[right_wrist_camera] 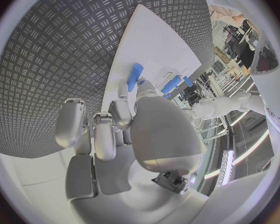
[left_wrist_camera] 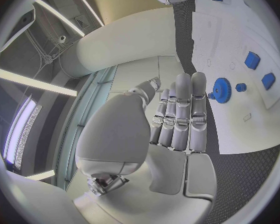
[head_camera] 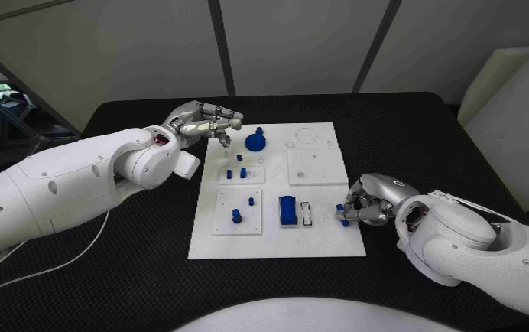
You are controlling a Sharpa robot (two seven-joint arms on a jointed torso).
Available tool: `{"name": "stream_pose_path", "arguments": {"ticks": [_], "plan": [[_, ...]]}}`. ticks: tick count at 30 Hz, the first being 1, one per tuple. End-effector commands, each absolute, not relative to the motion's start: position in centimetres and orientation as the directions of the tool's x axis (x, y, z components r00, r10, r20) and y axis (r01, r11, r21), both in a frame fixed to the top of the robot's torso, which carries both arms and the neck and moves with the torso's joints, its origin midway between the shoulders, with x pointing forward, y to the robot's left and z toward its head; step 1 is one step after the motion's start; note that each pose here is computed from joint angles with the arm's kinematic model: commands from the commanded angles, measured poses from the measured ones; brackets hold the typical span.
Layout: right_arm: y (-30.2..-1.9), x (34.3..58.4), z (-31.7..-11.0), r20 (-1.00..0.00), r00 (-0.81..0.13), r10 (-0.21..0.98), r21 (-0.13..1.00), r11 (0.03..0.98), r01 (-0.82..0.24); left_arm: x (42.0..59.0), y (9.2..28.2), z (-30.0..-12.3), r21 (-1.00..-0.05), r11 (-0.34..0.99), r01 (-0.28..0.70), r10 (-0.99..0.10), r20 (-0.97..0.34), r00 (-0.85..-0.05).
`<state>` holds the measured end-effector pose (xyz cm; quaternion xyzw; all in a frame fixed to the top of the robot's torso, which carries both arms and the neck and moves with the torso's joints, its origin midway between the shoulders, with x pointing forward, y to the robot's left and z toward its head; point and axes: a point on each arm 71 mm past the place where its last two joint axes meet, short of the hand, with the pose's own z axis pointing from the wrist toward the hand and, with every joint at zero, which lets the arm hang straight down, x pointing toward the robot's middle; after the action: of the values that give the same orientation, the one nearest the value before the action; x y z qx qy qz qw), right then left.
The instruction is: Assemble the parts on the task board
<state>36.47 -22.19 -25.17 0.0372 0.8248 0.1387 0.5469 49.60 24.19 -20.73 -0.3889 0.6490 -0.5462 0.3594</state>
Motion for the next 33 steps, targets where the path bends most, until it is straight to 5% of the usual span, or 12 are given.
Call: {"name": "stream_pose_path", "arguments": {"ticks": [1,16,33], "plan": [[-22.2,36.0,-26.2,-0.894,-0.444,0.059,0.125,0.985,-0.12,49.6,24.2,-20.7,-0.989,0.095,-0.11,-0.894,-0.036,-0.447],[-21.3,35.8,-26.3,-0.899,-0.438,0.003,0.073,0.987,-0.143,49.5,24.1,-20.7,-0.989,0.095,-0.114,-0.892,-0.034,-0.45],[-22.0,34.8,-25.8,-0.771,-0.473,0.427,0.41,0.901,0.144,49.5,24.1,-20.7,-0.989,0.096,-0.115,-0.893,-0.034,-0.449]]}}
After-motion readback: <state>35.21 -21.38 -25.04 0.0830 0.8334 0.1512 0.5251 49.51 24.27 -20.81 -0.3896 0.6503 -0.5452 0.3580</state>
